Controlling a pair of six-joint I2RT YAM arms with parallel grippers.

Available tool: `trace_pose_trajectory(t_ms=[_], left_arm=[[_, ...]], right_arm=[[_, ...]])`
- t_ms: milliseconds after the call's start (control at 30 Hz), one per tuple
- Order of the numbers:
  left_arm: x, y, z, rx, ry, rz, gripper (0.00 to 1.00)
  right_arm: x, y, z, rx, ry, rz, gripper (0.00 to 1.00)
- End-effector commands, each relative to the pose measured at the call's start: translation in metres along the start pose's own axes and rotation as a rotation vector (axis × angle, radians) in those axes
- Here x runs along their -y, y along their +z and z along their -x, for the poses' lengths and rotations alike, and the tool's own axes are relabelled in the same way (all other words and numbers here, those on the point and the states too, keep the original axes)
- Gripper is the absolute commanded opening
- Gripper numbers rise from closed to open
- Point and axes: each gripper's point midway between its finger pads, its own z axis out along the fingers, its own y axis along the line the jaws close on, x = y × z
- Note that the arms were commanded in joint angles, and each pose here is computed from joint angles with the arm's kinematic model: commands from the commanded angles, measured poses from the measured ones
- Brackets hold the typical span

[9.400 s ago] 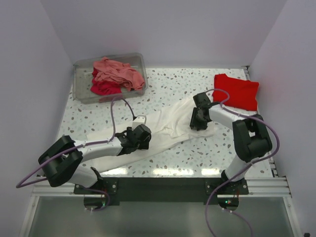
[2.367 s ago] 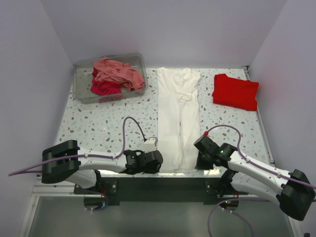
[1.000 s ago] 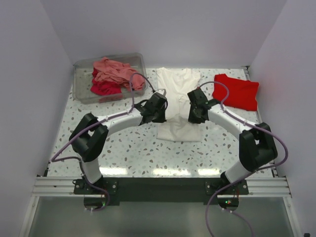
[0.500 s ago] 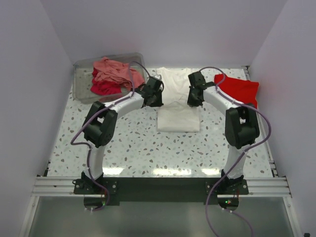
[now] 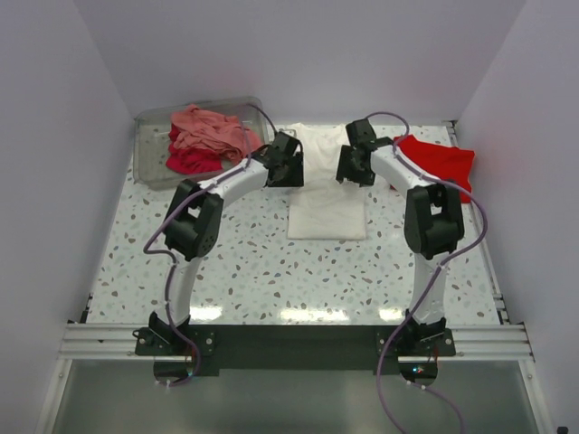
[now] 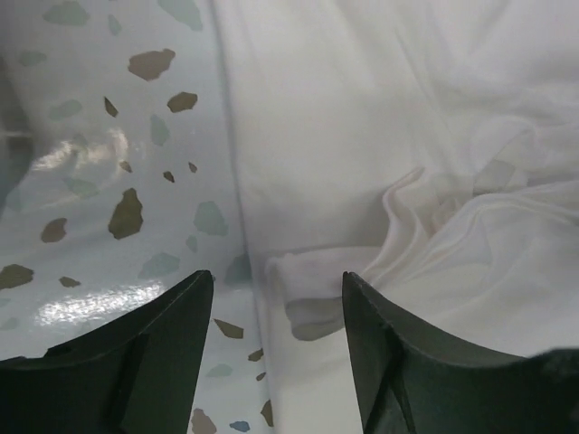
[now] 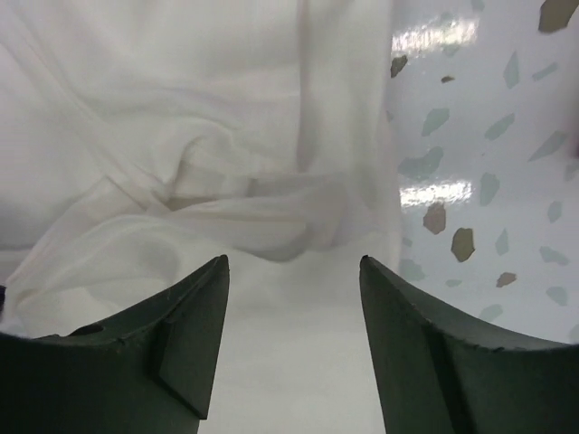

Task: Fold and stack the t-shirts
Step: Fold the tshirt

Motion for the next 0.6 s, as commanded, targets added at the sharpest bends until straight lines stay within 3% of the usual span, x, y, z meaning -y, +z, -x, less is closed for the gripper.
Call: trace_pose_trajectory(t_ms=[0,67,167,567], left_arm=[[-0.002,-0.047,0.065,0.183,-0.025,0.042,0.65],[-0.007,-0.07,0.077,0.243,-0.034,0.065,0.77],[-0.01,-0.086,0.067,0.252,-0.03,0.044,0.8],[0.002,-0.087,-0.063,0.075,0.031,-0.068,0.89]], right_arm=[[0.001,-0.046,0.049,0.125,0.021,0.044,0.66],[0.008,-0.06,0.055,0.15,0.027,0.048,0.73],[0.017,-0.082,0.049,0.163,0.023,0.057,0.77],[0.034,-0.082,-0.061,0.025,0.05,0.167,0.77]])
